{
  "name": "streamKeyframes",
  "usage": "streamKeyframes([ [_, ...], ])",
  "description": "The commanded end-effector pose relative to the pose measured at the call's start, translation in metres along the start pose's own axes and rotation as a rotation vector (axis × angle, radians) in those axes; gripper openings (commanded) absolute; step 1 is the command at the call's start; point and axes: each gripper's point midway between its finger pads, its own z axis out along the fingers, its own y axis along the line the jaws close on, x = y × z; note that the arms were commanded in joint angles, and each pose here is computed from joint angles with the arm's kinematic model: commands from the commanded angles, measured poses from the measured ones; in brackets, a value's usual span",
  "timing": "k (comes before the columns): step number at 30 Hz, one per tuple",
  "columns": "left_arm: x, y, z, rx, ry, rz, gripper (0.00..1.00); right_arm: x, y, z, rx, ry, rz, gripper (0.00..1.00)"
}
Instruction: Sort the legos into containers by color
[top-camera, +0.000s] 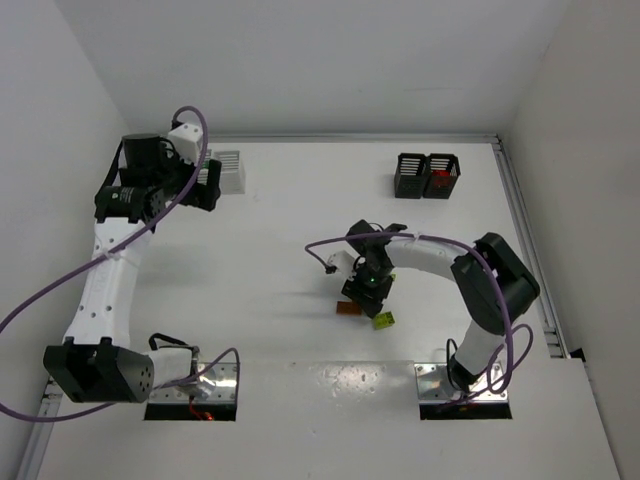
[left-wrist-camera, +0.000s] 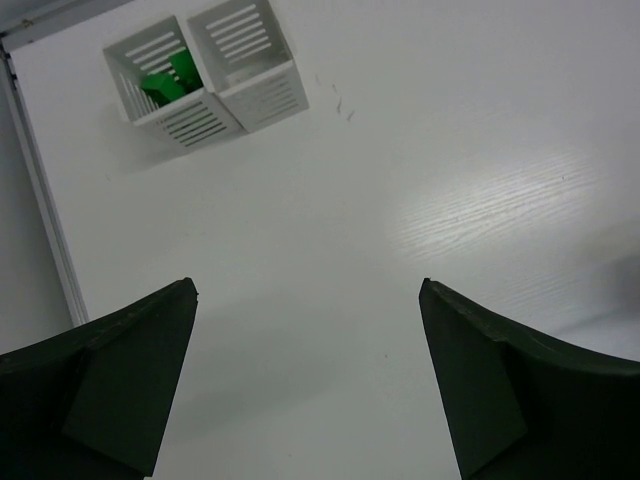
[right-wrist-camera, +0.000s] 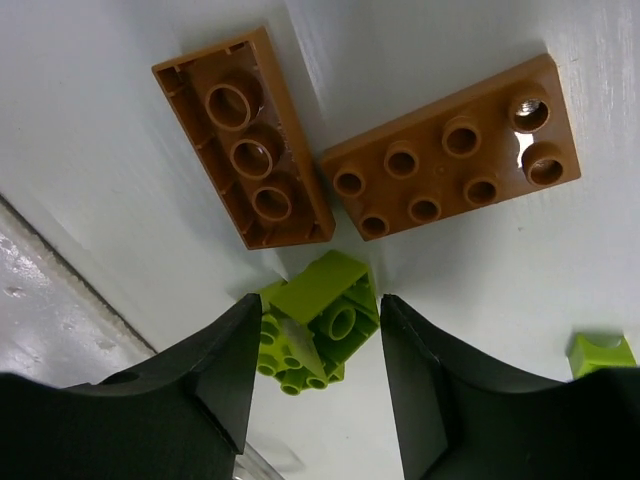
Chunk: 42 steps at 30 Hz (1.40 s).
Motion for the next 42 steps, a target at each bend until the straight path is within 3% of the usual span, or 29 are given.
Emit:
streamKeyframes([
  [1, -0.002, -0.003, 0.001, 0.004, -0.042, 0.021, 1.00, -0.012, -0.005, -0.003, 0.044, -0.030, -0.020, 0.51],
  [4, 0.007, -0.006, 0.004, 0.013, -0.043, 0.030, 1.00, -0.006, -0.008, -0.002, 0.065, -0.010, -0.008, 0.47],
  [5, 0.009, -0.008, 0.007, 0.023, -0.046, 0.030, 1.00, -0.005, -0.010, -0.003, 0.080, -0.003, -0.008, 0.38],
  [11, 0.026, -0.020, 0.006, 0.067, -0.062, 0.065, 1.00, -0.023, -0.017, -0.025, 0.149, -0.082, -0.010, 0.14],
  [17, 0.030, -0.035, -0.003, 0.141, -0.096, 0.122, 1.00, -0.065, -0.019, -0.083, 0.187, -0.220, -0.023, 0.13],
  [23, 0.042, -0.087, -0.016, 0.382, -0.116, 0.296, 1.00, -0.118, -0.039, -0.153, 0.307, -0.401, -0.011, 0.13],
  [27, 0.065, -0.119, -0.010, 0.492, -0.055, 0.330, 1.00, -0.145, -0.092, -0.193, 0.484, -0.493, 0.088, 0.12],
  [33, 0.078, -0.142, -0.005, 0.531, -0.016, 0.398, 1.00, -0.141, -0.202, -0.249, 0.696, -0.594, 0.325, 0.12],
  [36, 0.087, -0.153, -0.007, 0.562, -0.029, 0.423, 1.00, -0.124, -0.257, -0.262, 0.693, -0.601, 0.431, 0.12],
  [37, 0.086, -0.157, -0.008, 0.568, -0.049, 0.435, 1.00, -0.117, -0.277, -0.246, 0.669, -0.569, 0.472, 0.12],
  [38, 0.095, -0.164, -0.007, 0.592, -0.031, 0.442, 1.00, -0.111, -0.297, -0.267, 0.700, -0.605, 0.502, 0.12],
  [41, 0.102, -0.169, 0.001, 0.592, 0.002, 0.434, 1.00, -0.109, -0.321, -0.277, 0.685, -0.630, 0.535, 0.12],
  [42, 0.105, -0.171, 0.003, 0.594, 0.018, 0.430, 1.00, -0.106, -0.332, -0.261, 0.663, -0.607, 0.550, 0.12],
])
